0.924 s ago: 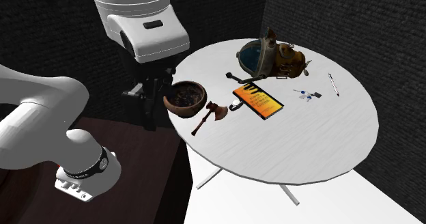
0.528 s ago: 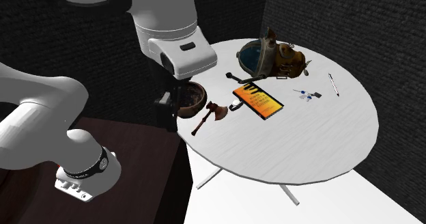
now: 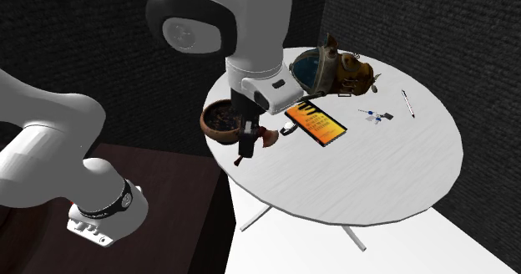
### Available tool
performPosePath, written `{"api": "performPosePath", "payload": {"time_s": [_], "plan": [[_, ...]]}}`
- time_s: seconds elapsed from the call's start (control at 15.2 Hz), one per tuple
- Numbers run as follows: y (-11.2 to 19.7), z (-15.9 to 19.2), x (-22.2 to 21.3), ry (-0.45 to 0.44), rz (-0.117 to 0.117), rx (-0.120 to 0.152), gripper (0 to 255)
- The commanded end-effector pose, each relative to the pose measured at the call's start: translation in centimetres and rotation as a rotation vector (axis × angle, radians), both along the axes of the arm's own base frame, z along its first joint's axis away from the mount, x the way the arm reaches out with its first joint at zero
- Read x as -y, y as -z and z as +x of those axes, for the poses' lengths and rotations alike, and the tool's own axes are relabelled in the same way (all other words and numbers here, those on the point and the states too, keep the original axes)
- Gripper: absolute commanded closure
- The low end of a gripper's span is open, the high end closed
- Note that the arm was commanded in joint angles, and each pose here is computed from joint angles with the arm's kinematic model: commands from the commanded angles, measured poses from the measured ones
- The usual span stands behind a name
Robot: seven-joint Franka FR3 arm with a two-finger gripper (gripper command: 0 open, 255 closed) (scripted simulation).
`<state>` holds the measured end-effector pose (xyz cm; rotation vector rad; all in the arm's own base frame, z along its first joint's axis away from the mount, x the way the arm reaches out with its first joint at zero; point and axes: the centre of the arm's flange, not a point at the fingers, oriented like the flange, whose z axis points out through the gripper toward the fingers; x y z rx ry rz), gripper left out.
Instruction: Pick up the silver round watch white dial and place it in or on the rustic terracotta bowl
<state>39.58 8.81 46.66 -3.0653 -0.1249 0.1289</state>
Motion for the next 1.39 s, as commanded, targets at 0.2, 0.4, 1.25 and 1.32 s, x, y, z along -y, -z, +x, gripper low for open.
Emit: {"api": "performPosePath", "payload": {"time_s": [0.2,0.4,1.25,1.32], "plan": [[4.3,2.8,-4.0,-0.044,0.040,-0.019,0],[6.8,4.3,-6.6,-0.070,0.063,-0.032,0],[17.0,9.7,-18.7,-0.185,0.164,-0.084,0],[17.7,10.0,-19.7,-0.194,0.172,-0.088,0]]}}
